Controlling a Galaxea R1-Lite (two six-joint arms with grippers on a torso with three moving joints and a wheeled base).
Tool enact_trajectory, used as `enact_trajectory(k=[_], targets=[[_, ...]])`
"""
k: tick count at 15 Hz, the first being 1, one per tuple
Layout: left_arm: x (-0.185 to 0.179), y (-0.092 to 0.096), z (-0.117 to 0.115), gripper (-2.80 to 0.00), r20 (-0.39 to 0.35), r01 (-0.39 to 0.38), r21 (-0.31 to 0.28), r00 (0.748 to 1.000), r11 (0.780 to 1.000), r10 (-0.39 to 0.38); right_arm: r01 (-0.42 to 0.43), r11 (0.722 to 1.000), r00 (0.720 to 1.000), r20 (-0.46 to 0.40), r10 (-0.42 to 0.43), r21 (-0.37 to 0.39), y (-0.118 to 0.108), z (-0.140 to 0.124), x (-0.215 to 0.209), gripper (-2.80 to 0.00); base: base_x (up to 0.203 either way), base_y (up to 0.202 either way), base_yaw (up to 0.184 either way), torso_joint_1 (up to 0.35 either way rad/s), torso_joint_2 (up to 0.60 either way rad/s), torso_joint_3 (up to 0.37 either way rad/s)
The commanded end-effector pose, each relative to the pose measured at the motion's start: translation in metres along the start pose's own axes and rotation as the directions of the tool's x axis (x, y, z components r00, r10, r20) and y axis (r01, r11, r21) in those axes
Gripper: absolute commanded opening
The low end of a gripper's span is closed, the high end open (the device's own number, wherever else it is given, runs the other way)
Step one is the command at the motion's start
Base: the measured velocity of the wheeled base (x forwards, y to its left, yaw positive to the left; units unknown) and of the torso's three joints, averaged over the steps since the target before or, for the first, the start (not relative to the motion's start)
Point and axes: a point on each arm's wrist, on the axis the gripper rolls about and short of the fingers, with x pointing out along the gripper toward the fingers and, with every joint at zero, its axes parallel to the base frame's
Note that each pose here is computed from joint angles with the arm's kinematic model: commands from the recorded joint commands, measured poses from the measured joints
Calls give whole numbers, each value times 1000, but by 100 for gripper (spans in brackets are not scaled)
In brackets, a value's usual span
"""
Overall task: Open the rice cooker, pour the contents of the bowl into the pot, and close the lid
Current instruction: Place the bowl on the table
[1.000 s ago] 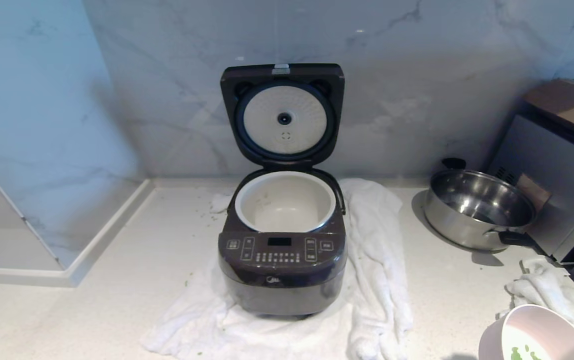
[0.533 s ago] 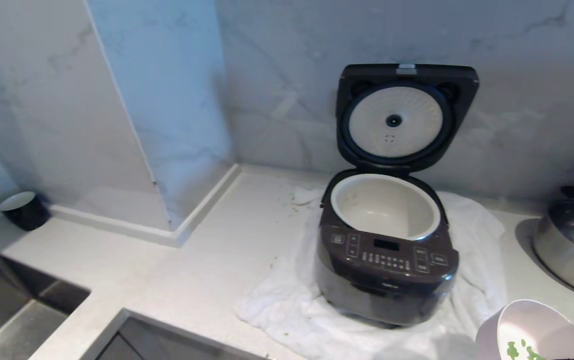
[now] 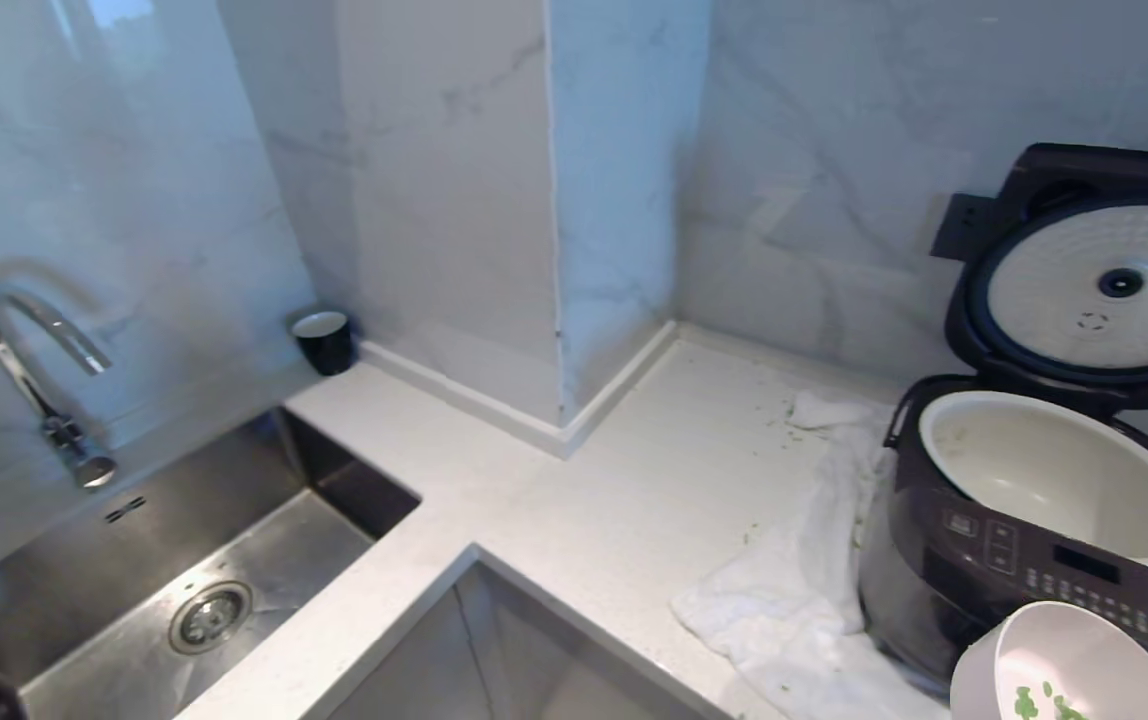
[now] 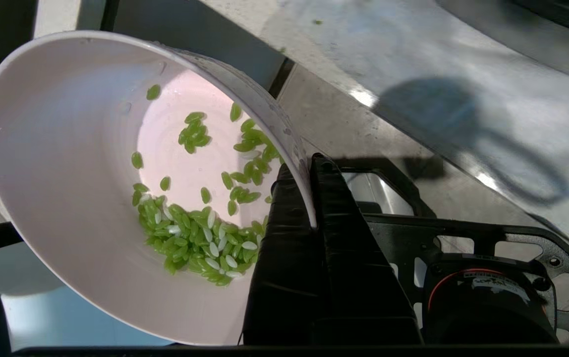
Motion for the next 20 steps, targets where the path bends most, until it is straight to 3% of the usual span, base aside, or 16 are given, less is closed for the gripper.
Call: enact_trajectory(k=[1,5,14,17,20], targets=[[0,0,0,-280,-3,0,0,1000,1000,0,0,1000,1000,-3,0,6,0,-1,0,-280,2,-6,178,10,-2,-2],[0,0,-1,-280,-3,0,0,1000,1000,0,7,1000,1000,-7,-7,13,-2,-1,1,-280,-1,-6,138,2,2,3],[0,0,-1,-280,-4,0,0,1000,1000,0,16,1000,1000,-23,-15,23,0,14,15,-280,0,0,0,0,0,0],[0,0,0,-280,-1,0,0,1000,1000,0,-9,1000,1000,24,8,9,3,24,19,-280,0,0,0,0,0,0],[0,0,-1,-280,-2,0,0,1000,1000,0,6,1000,1000,-7,-6,20,1,26,26,-280,19,0,-2,-1,2,2]])
